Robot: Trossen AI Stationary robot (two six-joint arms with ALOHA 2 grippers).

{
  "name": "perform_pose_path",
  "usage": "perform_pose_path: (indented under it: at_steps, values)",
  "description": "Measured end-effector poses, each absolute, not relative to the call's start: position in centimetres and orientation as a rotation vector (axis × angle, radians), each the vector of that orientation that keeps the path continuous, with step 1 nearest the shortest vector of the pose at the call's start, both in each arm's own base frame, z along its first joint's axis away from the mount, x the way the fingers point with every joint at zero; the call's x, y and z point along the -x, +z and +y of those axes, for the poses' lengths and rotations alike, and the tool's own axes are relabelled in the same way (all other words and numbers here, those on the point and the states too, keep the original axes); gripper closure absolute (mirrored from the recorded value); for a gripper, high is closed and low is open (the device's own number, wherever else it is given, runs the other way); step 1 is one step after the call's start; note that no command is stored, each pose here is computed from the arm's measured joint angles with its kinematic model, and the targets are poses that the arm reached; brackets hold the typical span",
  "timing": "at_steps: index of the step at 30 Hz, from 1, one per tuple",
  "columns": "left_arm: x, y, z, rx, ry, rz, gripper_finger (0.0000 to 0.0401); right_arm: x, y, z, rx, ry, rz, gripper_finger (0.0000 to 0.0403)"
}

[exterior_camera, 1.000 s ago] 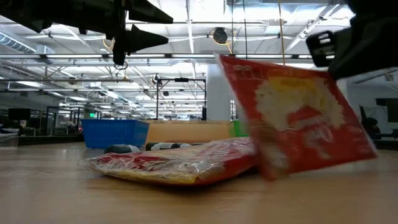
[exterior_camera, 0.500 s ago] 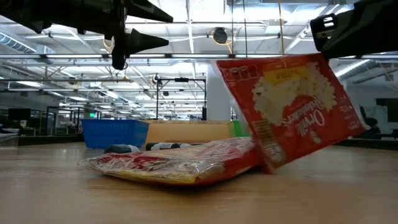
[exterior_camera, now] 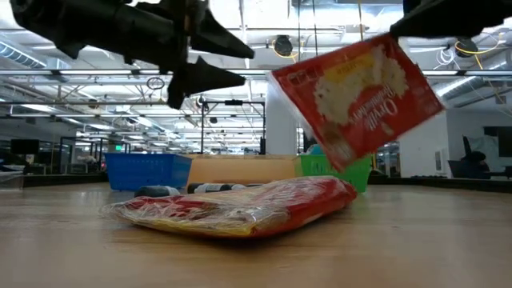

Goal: Pick & Place Food Item
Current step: Put the right red popcorn bag into the orange bin

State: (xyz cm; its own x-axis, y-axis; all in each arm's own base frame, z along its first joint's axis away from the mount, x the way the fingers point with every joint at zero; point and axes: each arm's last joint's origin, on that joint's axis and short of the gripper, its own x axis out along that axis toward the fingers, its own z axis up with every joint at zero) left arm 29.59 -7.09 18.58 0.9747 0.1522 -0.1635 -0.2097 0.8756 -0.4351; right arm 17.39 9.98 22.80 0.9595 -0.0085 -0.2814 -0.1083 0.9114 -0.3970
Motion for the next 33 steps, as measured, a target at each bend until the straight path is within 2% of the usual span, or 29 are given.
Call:
perform_pose_path:
  at_steps: [9, 18, 26, 30, 33]
  values:
    - [-32.1, 20.0, -7.9, 0.357, 0.149, 0.096, 0.0185, -15.1, 25.3, 9.1, 0.477, -0.05, 0.177, 0.0402]
    - [-32.9, 21.1, -8.2, 0.374, 0.108, 0.068, 0.0185, -14.0, 26.3, 8.8, 0.466, -0.038, 0.125, 0.0402]
    - [-33.6, 19.6, -8.4, 0.358, 0.109, 0.117, 0.0185, -14.1, 26.1, 8.9, 0.444, -0.031, 0.133, 0.0402]
    - [-33.8, 18.6, -8.4, 0.353, 0.118, 0.14, 0.0185, -14.1, 25.8, 9.0, 0.387, 0.041, 0.151, 0.0402]
    - [-33.9, 18.2, -8.4, 0.348, 0.125, 0.151, 0.0185, -14.0, 24.9, 9.2, 0.393, 0.104, 0.226, 0.0382]
